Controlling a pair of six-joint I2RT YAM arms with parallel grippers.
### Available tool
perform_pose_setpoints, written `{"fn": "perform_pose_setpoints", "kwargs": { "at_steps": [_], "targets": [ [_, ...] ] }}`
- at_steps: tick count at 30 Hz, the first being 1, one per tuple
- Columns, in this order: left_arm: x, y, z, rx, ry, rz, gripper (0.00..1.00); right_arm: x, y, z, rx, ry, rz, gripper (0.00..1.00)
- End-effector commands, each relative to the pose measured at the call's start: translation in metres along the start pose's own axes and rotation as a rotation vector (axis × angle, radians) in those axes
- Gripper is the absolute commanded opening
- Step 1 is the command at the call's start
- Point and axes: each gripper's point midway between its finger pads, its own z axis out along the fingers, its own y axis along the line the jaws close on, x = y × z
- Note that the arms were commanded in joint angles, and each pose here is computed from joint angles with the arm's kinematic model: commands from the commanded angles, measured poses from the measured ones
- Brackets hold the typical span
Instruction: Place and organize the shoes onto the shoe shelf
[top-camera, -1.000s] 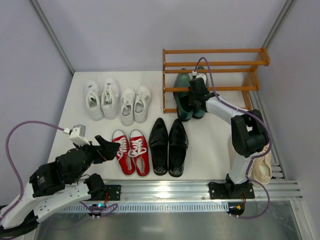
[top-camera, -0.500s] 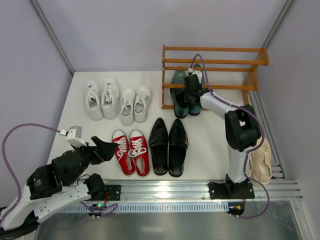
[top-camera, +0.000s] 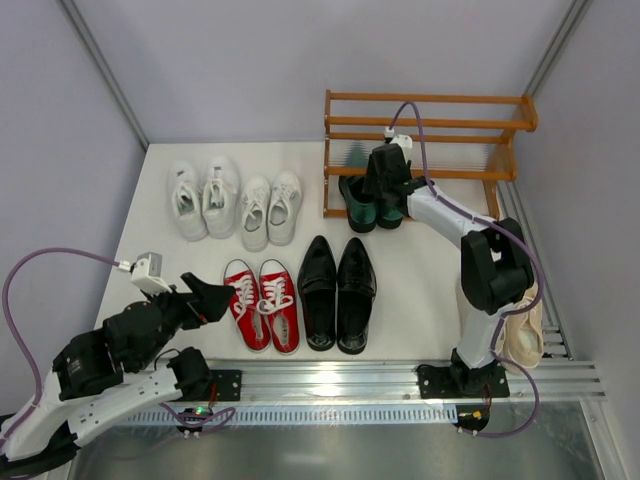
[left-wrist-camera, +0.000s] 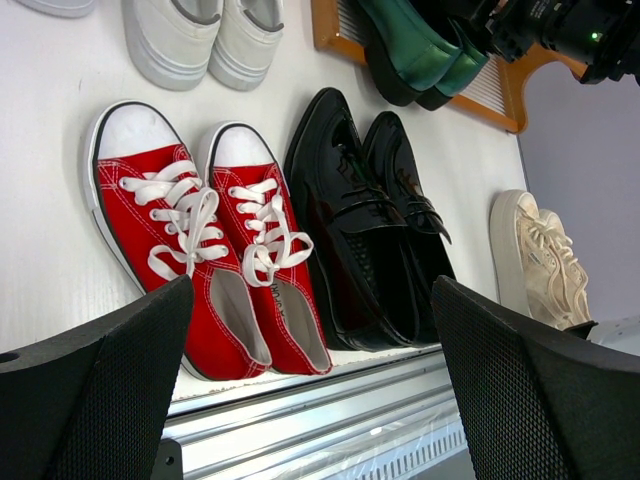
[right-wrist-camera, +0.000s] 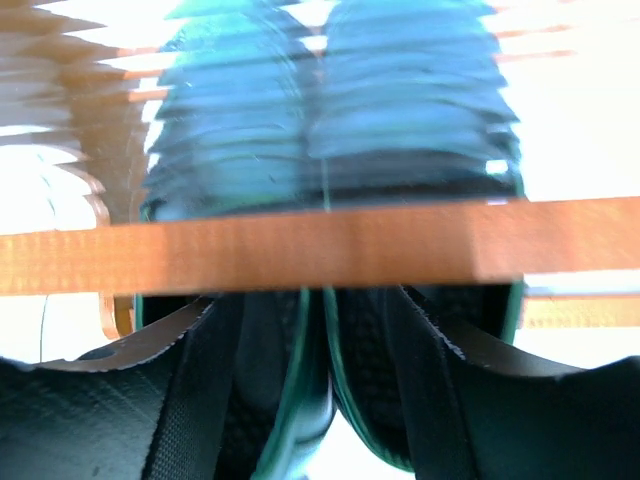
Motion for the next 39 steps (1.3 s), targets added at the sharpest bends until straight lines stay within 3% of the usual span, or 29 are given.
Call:
{"fn": "perform_pose_setpoints", "kwargs": {
  "at_steps": [1,7,12,16,20,22,25,31,39],
  "targets": [
    [-0.003,-0.001,0.001,-0.009,-0.016,-0.020,1.00,-0.033,0.002,-0.031,-0.007,-0.107,0.059,0.62],
    [-0.004,-0.002,0.002,-0.010,-0.016,-0.017,1.00,-0.009,-0.021,-0.066,0.063,-0.061,0.059,0.67],
    [-0.003,-0.003,0.004,-0.013,-0.013,-0.010,1.00,-0.003,-0.040,-0.111,0.065,-0.116,0.083,0.72],
    [-0.002,-0.004,0.007,-0.015,-0.012,0.004,1.00,0.038,-0.043,-0.146,0.021,-0.068,0.034,0.73],
    [0.001,-0.005,0.012,-0.025,-0.004,0.028,1.00,0.077,-0.007,-0.190,-0.130,-0.005,-0.018,0.73],
    [0.001,-0.007,0.013,-0.024,-0.001,0.036,1.00,0.104,0.019,-0.210,-0.222,0.044,-0.042,0.85],
    [0.003,-0.008,0.015,-0.031,0.008,0.040,0.99,0.129,0.044,-0.236,-0.307,0.089,-0.067,0.86],
    [0.006,-0.008,0.017,-0.041,0.020,0.040,1.00,0.175,0.070,-0.256,-0.337,0.183,-0.043,0.87],
    [0.006,-0.006,0.015,-0.041,0.022,0.038,1.00,0.236,0.093,-0.248,-0.259,0.310,-0.021,0.87]
  ]
}}
